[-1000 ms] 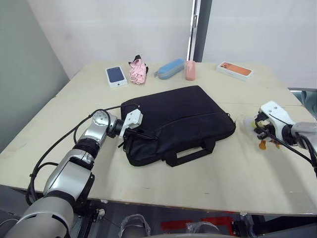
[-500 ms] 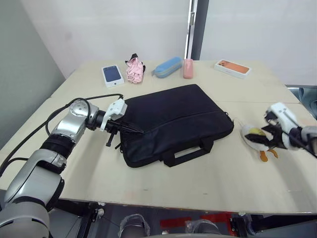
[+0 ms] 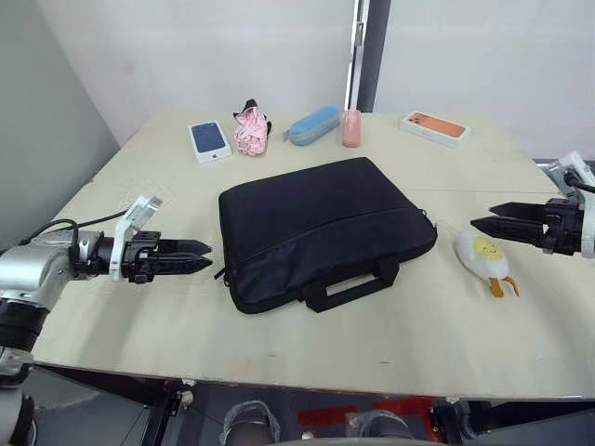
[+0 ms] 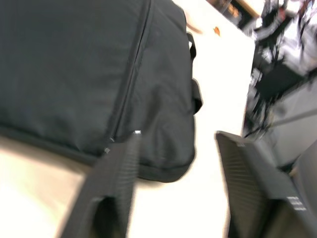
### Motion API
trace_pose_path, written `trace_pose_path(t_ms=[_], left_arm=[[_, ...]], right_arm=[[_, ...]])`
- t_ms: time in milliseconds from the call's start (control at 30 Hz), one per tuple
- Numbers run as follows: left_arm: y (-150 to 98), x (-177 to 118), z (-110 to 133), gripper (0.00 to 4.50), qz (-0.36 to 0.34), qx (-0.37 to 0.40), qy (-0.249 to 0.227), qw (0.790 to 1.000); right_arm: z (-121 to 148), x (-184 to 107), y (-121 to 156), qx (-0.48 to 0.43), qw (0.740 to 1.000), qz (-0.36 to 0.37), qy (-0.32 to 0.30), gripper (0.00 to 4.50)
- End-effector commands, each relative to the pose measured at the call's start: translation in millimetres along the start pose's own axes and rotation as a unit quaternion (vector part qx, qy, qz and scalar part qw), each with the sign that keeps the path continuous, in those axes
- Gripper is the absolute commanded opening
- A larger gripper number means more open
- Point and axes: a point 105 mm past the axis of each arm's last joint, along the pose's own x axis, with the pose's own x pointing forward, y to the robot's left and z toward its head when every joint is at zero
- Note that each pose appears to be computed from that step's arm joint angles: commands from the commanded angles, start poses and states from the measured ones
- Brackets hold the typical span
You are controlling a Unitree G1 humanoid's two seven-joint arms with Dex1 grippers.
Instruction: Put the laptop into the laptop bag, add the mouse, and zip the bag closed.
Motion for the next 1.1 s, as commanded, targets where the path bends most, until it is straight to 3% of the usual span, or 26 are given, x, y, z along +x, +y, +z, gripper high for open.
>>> trace_pose_path(t_ms=[33,133,367,600,900,1000,1033,1100], left_arm=[[3,0,-14,3.66,0.024,-0.090,-0.009,0.996],[1,10,-22,3.66,0.012,-0.162,-0.029,0.986],[7,49,-34,3.66,0.021,-0.212,-0.026,0.977],[13,70,-48,3.66,0.037,-0.216,-0.003,0.976],[18,83,-39,3.66,0.040,-0.206,-0.018,0.977],[24,81,-38,3.69,0.056,-0.205,-0.021,0.977],[24,80,-36,3.15,0.055,-0.205,-0.028,0.977],[24,79,-33,2.48,0.055,-0.203,-0.033,0.977]], right_arm=[[-7,21,-6,0.008,1.000,0.008,0.014,4.50],[-11,42,-19,0.029,0.999,0.008,0.028,4.50],[-19,60,-48,0.040,0.998,-0.028,0.049,4.50],[-23,66,-66,0.067,0.995,-0.051,0.057,4.50],[-41,82,-75,0.099,0.990,-0.062,0.082,4.50],[-50,86,-77,0.109,0.987,-0.067,0.094,3.77],[-51,87,-77,0.112,0.987,-0.068,0.093,3.39],[-51,89,-76,0.114,0.988,-0.062,0.087,2.68]])
